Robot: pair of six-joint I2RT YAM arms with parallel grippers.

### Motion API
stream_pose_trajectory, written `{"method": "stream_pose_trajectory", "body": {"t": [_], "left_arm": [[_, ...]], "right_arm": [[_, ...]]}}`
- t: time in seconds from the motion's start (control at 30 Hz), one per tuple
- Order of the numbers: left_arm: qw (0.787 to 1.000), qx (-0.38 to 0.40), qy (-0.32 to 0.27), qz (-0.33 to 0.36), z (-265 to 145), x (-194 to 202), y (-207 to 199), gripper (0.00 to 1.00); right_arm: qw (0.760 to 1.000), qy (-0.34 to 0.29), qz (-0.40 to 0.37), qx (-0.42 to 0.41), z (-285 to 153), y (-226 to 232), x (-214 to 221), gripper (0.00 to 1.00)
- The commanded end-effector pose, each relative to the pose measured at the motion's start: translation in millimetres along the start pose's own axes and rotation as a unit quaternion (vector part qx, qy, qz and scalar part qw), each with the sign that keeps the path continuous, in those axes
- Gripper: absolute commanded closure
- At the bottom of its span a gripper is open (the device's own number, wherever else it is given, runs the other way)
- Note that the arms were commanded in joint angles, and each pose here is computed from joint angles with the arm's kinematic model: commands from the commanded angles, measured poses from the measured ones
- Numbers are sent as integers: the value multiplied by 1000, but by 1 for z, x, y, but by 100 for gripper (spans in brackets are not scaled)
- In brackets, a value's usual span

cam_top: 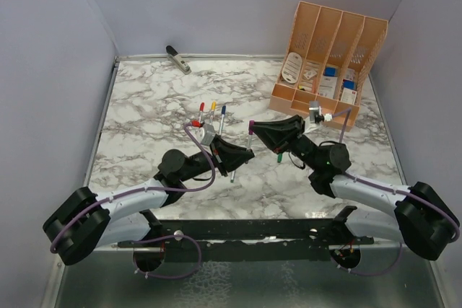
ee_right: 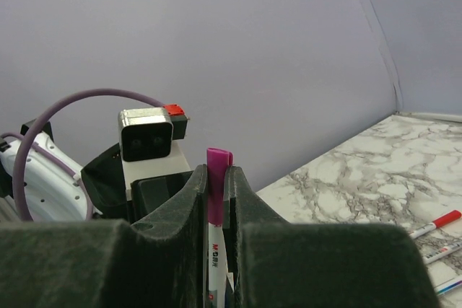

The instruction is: Insert the pens into the pen caps

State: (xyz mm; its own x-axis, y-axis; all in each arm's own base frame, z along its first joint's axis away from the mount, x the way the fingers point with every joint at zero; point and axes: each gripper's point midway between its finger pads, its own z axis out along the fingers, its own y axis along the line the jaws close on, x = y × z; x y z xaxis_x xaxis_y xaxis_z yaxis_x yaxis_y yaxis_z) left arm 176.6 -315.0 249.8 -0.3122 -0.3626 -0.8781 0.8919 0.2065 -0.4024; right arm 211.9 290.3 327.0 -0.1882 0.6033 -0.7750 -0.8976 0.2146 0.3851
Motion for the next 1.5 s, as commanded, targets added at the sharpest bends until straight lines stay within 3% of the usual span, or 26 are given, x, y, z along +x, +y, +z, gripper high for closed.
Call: {"method": "stream_pose_trajectory", "body": {"t": [0.0,0.67,0.93,1.2,1.47], "left_arm": [[994,15,-95,59,10,-67,-18,100],[989,-13,-124,78,-1,-89,-8,100],[991,-32,-115,67,-4,-82,2,100],[993,-113,-27,11,1,-40,41,100],[990,-139,31,-14,-1,-5,58,100]], "right_arm": [[990,132,32,47,-31,-18,77,99],[973,211,54,77,-56,-13,137,99],[978,191,38,79,-47,-12,125,99],[988,126,-24,87,-11,-13,76,99],[988,64,-90,103,28,-12,22,66]]}}
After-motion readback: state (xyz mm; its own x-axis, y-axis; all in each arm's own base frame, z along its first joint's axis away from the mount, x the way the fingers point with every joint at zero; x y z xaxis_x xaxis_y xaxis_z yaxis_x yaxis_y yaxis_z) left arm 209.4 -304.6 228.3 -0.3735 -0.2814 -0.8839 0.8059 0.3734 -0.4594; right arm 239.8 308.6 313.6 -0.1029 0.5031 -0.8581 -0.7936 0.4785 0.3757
